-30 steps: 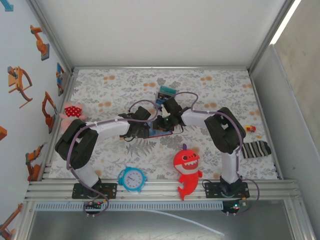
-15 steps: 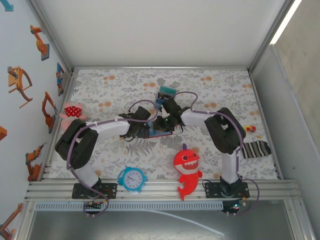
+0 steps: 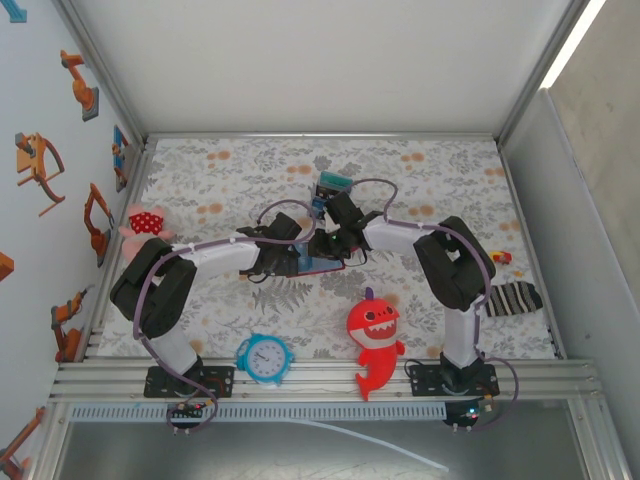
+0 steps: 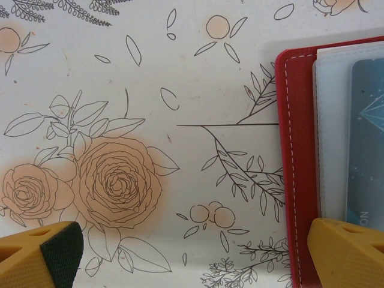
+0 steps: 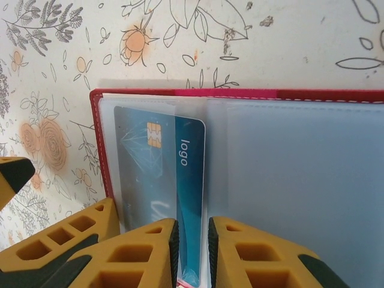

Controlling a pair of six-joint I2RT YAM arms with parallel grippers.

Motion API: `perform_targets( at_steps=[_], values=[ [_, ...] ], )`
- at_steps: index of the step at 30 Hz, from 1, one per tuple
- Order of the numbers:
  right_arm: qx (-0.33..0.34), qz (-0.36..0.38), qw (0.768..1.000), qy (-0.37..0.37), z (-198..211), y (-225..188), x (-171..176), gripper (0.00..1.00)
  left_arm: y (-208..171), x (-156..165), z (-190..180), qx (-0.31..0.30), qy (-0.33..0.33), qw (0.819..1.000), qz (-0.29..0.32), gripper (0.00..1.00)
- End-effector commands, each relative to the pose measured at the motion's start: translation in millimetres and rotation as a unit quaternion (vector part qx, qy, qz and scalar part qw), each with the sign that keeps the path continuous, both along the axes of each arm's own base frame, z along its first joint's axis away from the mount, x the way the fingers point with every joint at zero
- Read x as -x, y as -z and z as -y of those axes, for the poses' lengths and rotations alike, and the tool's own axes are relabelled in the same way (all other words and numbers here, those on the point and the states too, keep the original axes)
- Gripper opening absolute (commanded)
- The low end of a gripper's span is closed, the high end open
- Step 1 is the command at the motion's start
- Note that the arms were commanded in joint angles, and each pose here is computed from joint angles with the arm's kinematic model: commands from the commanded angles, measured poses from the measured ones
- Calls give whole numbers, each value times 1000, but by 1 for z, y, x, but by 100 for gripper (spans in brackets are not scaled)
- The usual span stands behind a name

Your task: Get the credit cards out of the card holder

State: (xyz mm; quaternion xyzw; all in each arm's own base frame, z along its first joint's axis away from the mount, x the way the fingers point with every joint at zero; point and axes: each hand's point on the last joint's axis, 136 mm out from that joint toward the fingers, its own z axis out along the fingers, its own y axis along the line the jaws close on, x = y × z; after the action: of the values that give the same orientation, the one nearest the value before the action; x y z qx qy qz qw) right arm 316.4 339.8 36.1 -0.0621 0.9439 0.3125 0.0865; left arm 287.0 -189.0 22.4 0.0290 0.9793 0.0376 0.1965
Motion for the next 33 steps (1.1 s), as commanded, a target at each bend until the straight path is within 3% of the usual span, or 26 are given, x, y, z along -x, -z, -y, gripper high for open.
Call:
perform_targets(
  at_steps=[1, 19, 28, 33],
  values=[
    [0, 12, 1000, -1, -4, -5, -9, 21, 11, 9, -9, -25, 5, 999, -27, 97],
    [47, -27, 999, 7, 6, 28, -3, 23, 12, 10, -10, -27, 5, 999, -27, 97],
    [-56, -39, 998, -18, -25, 16, 5, 22, 16, 8, -7, -26, 7, 999, -32, 97],
    [-64, -40, 997, -20, -23, 14, 8, 20, 15, 8, -7, -26, 7, 999, -32, 97]
  ],
)
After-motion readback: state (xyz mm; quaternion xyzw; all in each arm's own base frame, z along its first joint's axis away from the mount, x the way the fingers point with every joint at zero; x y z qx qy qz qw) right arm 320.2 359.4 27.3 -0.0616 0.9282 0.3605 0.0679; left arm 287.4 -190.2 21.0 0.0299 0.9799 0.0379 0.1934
